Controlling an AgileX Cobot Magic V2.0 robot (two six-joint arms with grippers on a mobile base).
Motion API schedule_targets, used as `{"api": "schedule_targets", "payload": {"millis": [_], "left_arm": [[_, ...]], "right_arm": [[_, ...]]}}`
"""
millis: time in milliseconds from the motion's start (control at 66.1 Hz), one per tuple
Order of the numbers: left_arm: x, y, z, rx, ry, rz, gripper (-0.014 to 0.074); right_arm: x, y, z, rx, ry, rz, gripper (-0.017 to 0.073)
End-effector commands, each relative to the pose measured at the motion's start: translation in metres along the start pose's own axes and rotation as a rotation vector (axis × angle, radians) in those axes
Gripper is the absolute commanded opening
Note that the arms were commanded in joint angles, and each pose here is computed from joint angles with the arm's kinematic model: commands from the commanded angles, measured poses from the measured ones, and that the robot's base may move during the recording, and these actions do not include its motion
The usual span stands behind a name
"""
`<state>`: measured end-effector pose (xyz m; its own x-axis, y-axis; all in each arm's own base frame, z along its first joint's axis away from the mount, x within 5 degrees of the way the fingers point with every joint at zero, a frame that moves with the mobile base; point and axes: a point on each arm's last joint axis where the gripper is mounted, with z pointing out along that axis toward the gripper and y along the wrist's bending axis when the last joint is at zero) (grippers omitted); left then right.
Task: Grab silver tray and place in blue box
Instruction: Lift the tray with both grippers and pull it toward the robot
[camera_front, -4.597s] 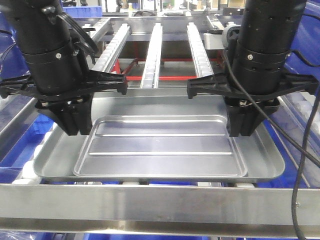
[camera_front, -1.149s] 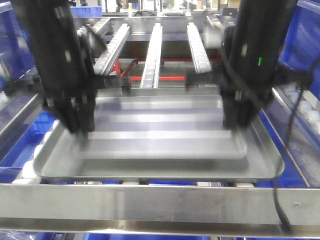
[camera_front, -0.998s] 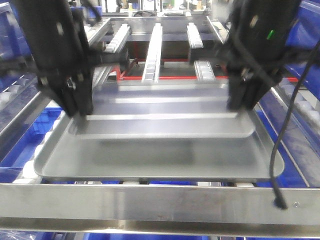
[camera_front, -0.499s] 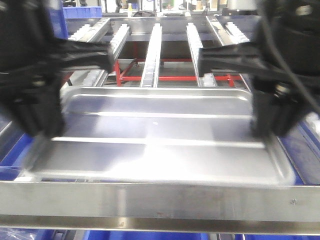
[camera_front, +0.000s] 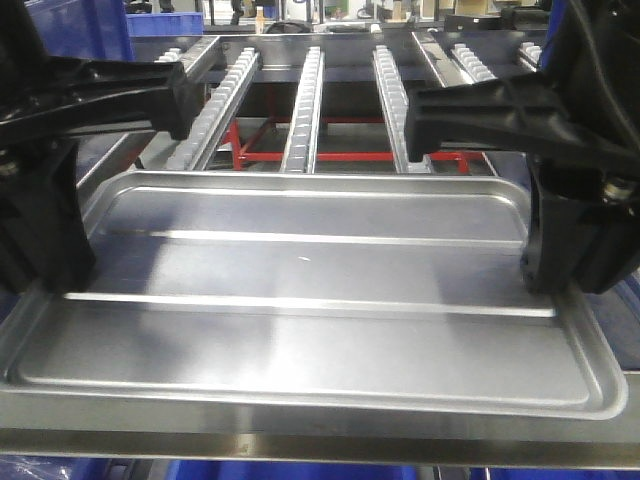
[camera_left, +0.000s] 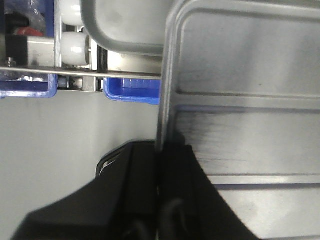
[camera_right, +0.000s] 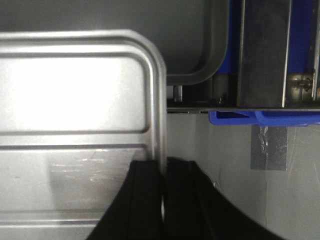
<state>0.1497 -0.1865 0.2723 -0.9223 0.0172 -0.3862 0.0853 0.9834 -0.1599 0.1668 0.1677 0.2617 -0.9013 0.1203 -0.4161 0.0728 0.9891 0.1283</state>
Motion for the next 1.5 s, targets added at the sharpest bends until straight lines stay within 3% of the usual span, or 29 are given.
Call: {"api": "schedule_targets", "payload": {"millis": [0, 242, 1482], "left_arm": [[-0.0053, -0.0044, -0.0138, 0.062, -0.065, 0.007, -0.0104], [0.0, -0.003, -0.0106, 0.04, -0.051, 0.03, -0.0104], [0.0022, -0.0022, -0.0082, 0.033, -0.042, 0.033, -0.0104]], "right_arm": [[-0.0086, 0.0043, -0.0135, -0.069, -0.072, -0.007, 0.005], [-0.0087, 0.0044, -0.0136, -0.072, -0.071, 0.027, 0.005], [-0.0088, 0.0036, -0.0135, -0.062, -0.073, 0.024, 0.005]]}}
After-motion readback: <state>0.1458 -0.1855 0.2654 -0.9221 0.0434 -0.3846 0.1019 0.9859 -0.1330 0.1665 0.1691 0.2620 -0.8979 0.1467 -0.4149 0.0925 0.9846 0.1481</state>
